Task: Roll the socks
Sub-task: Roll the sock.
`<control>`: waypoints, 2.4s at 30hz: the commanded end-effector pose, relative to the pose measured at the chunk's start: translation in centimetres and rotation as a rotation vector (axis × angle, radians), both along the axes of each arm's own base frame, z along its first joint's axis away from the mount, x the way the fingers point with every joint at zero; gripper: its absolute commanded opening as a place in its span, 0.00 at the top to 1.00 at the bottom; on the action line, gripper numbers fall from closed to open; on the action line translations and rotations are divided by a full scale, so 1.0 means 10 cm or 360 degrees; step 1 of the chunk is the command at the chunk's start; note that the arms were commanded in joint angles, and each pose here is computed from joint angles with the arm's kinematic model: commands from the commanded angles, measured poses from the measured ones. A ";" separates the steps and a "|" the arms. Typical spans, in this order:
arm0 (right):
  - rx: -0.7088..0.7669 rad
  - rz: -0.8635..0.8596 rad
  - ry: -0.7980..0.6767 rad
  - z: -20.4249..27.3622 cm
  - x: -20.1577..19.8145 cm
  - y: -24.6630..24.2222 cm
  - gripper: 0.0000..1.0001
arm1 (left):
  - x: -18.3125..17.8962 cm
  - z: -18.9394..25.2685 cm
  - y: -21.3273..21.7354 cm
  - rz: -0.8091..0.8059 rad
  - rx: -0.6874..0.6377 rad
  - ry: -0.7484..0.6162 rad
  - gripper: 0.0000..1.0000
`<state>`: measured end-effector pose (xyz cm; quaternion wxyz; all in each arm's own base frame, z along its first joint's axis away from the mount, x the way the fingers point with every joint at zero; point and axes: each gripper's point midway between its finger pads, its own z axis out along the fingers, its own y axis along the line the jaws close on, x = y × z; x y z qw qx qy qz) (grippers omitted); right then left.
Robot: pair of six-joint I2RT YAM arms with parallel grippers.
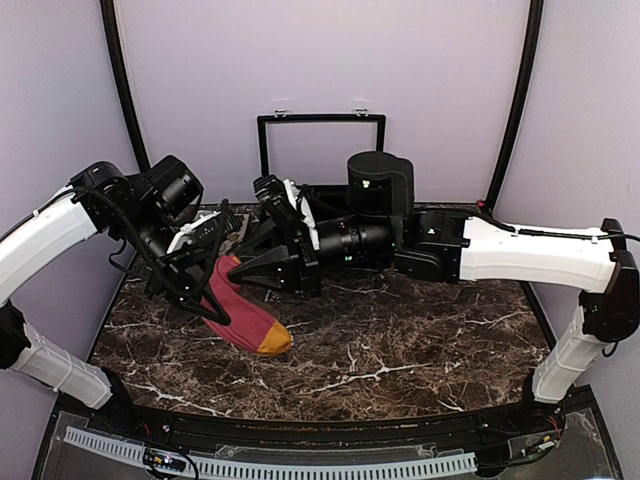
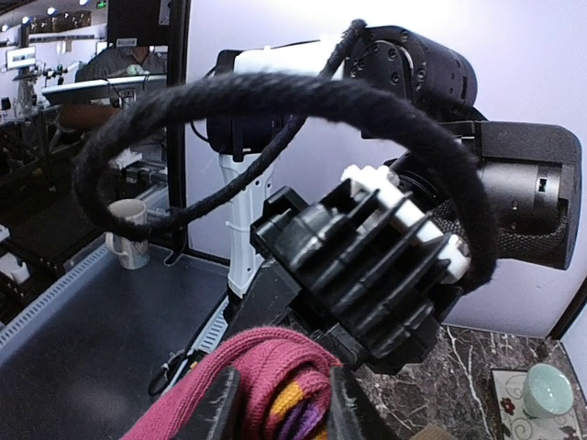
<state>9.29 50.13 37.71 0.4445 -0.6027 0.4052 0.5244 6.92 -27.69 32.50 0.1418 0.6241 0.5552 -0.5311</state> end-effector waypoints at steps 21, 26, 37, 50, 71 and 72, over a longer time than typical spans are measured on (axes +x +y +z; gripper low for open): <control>0.0010 -0.1027 0.0701 -0.44 0.80 0.13 1.00 | 1.50 -0.03 0.01 0.0869 0.0197 -0.1273 0.75; 0.0203 -0.1096 0.0975 -0.43 0.91 0.07 1.00 | 1.71 -0.05 0.14 0.1000 0.0272 -0.1468 0.71; 0.0218 -0.1024 0.1241 -0.62 0.93 0.31 1.00 | 1.79 0.01 0.15 0.1063 0.0222 -0.1791 0.65; 0.0245 -0.1115 0.1560 -0.67 1.06 0.36 0.98 | 1.77 -0.10 0.18 0.1040 0.0276 -0.1945 1.00; 0.0170 -0.0360 0.0412 -0.27 0.12 -0.45 0.55 | 0.25 -0.07 -0.07 0.0099 0.0088 -0.0463 1.00; 0.0173 -0.0331 0.0376 -0.22 0.09 -0.46 0.55 | 0.22 -0.06 -0.08 0.0066 0.0085 -0.0414 1.00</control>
